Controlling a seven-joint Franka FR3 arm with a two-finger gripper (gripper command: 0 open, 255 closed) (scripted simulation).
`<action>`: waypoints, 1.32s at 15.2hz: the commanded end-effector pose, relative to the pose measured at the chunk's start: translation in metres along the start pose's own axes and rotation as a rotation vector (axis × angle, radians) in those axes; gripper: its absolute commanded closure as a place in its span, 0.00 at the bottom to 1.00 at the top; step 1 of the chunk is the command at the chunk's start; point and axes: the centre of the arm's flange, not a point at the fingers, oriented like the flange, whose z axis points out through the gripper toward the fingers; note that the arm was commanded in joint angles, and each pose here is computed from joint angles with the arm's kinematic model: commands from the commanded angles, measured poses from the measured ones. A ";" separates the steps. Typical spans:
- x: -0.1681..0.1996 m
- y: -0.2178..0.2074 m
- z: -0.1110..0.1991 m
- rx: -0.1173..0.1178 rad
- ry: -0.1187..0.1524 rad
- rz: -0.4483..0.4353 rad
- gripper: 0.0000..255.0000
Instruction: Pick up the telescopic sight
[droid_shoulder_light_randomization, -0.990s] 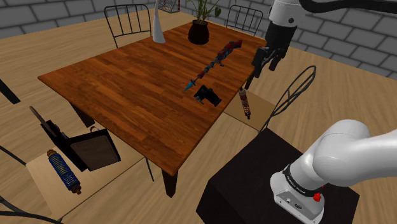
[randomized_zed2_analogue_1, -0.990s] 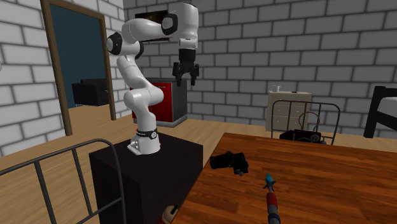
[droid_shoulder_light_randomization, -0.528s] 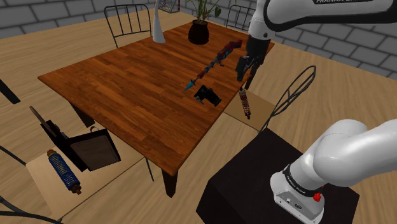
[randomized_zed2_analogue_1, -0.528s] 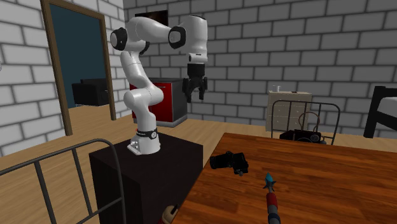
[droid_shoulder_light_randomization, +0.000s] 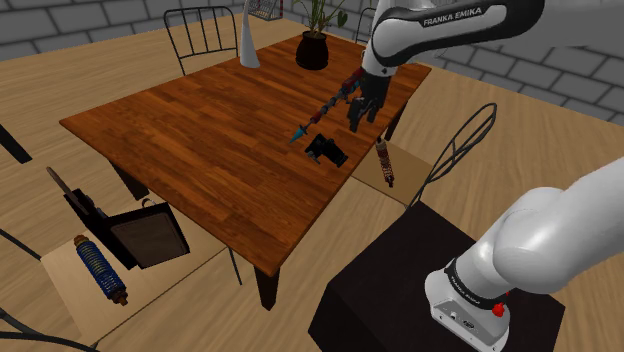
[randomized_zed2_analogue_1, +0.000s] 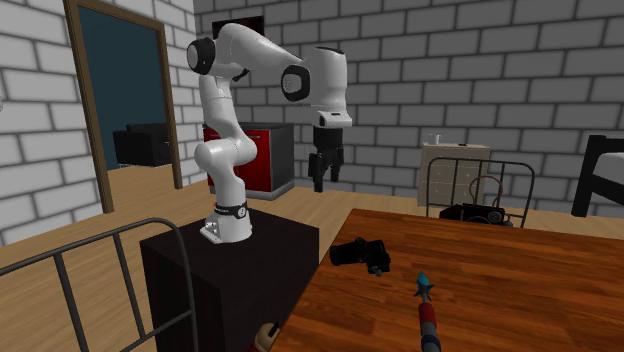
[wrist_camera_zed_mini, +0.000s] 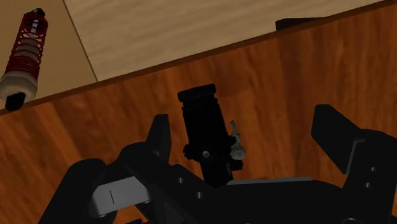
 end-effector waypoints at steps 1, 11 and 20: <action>0.019 0.007 0.017 0.009 0.002 -0.024 0.00; 0.120 0.029 0.099 0.054 0.011 -0.136 0.00; 0.123 0.031 0.141 0.055 0.011 -0.138 0.00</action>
